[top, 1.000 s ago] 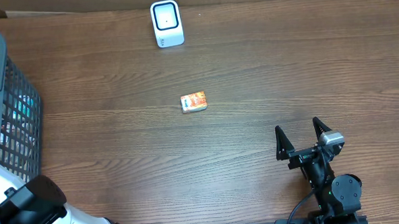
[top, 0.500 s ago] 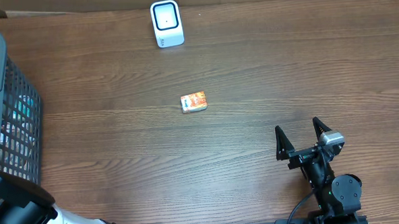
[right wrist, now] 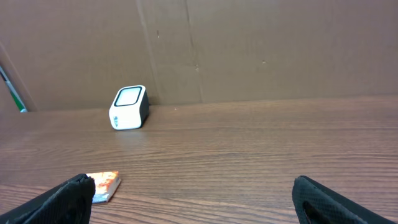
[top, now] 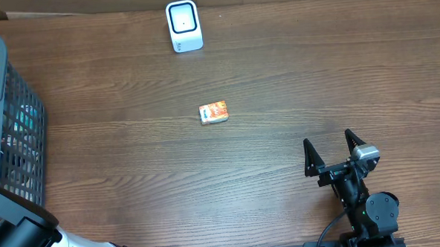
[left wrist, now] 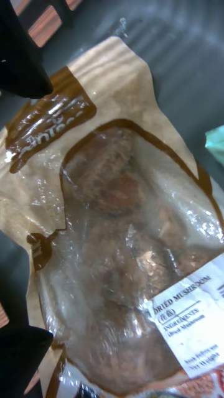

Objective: Scan the item barcode

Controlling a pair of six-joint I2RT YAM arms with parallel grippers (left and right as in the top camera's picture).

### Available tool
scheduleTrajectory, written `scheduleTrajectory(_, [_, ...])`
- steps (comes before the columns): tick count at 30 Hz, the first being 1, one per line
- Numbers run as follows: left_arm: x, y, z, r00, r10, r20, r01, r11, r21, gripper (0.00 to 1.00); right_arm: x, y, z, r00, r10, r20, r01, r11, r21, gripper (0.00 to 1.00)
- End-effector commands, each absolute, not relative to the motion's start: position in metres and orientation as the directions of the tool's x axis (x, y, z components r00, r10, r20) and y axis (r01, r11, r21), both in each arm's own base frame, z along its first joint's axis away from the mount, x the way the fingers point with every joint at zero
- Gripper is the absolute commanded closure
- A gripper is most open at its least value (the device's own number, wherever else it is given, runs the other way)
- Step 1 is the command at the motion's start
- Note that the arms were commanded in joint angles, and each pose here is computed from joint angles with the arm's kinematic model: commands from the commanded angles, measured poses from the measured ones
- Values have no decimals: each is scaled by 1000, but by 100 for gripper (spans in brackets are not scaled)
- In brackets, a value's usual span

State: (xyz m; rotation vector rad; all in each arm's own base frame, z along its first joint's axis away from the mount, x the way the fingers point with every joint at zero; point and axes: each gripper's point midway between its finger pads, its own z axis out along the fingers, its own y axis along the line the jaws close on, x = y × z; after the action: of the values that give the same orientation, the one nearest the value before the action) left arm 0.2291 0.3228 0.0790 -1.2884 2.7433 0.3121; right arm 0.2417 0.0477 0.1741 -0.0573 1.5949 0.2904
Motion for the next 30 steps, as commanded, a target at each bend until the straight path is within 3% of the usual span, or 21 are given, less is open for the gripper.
scheduleTrajectory(1, [229,318,70,-698,-699,-154,-716,683,144,0,242,47,172,-46,145,-988,-211,966,151,0])
scheduleTrajectory(17, [230,320,47,-748,-641,-168,-663,730,165,0,242,47,172,-46,145,-988,-211,966,152,0])
scheduleTrajectory(26, [221,310,6,-761,-647,-45,-645,749,148,0,242,47,172,-46,145,-988,-211,966,152,0])
scheduleTrajectory(30, [222,305,-5,-763,-646,-20,-643,756,125,8,242,47,172,-46,145,-988,-211,966,152,0])
